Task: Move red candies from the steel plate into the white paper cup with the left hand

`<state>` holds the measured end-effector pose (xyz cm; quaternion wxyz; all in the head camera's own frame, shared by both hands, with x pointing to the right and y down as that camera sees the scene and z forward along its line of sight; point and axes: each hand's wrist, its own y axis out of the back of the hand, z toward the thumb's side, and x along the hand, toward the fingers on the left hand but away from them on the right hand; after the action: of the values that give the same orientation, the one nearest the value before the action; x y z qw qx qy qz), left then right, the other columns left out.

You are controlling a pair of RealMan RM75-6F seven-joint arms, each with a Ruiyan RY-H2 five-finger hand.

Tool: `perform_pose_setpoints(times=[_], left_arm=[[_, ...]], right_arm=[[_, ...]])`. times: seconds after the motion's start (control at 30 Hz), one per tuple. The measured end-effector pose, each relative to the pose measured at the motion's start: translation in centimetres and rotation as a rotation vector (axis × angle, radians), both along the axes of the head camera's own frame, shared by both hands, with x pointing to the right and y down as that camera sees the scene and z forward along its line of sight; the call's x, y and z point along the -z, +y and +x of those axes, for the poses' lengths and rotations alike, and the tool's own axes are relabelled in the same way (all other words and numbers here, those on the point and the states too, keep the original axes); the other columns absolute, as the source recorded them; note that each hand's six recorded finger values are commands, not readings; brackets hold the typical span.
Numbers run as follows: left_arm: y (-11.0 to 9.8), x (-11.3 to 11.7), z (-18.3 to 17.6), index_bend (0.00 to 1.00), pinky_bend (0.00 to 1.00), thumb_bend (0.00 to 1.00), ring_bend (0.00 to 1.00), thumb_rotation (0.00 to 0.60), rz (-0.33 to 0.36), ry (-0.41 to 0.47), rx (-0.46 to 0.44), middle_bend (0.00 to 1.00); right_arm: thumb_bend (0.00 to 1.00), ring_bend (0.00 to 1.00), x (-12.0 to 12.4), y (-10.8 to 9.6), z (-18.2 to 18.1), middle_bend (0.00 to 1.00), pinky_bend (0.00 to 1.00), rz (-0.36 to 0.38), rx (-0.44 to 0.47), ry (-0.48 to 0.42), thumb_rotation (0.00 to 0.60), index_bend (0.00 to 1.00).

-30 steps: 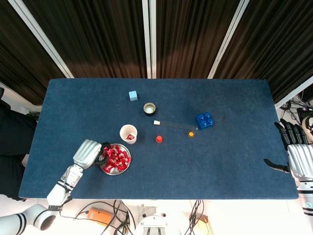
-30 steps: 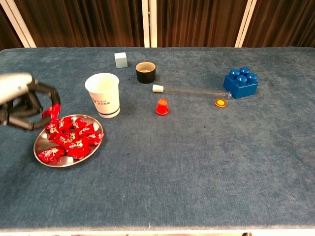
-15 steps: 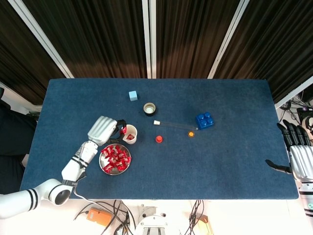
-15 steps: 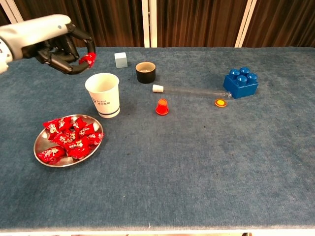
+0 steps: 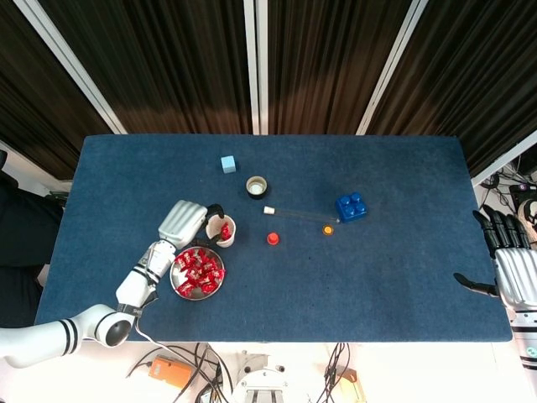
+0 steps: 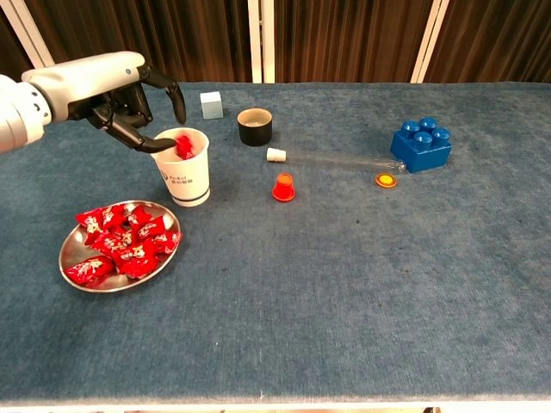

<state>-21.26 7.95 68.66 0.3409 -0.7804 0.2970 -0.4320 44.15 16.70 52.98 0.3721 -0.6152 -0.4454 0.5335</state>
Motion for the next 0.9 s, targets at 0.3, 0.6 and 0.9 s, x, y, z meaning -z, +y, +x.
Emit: perform_pose_setpoints(times=[0.3,0.6,0.9], left_arm=[[0.3,2.9,-1.5,0.34,0.83,0.18,0.92,0.575,0.1,0.061,0.042,0.98],[4.4,4.9,-6.5,0.36,0.83,0.24,0.92,0.574,0.146,0.0,0.013,0.98],[7.4,1.9,-9.2,0.38,0.83,0.24,0.92,0.6,0.137,-0.245,-0.165,0.97]], right_arm=[[0.1,0.0,0.1,0.0,0.1,0.0,0.0,0.004,-0.002,-0.003,0.6,0.0],[0.1,0.0,0.2,-0.2,-0.1,0.0,0.0,0.013,0.007,-0.008,0.6,0.0],[0.1,0.0,0.4,0.1,-0.1,0.0,0.0,0.014,0.006,-0.009,0.6,0.0]])
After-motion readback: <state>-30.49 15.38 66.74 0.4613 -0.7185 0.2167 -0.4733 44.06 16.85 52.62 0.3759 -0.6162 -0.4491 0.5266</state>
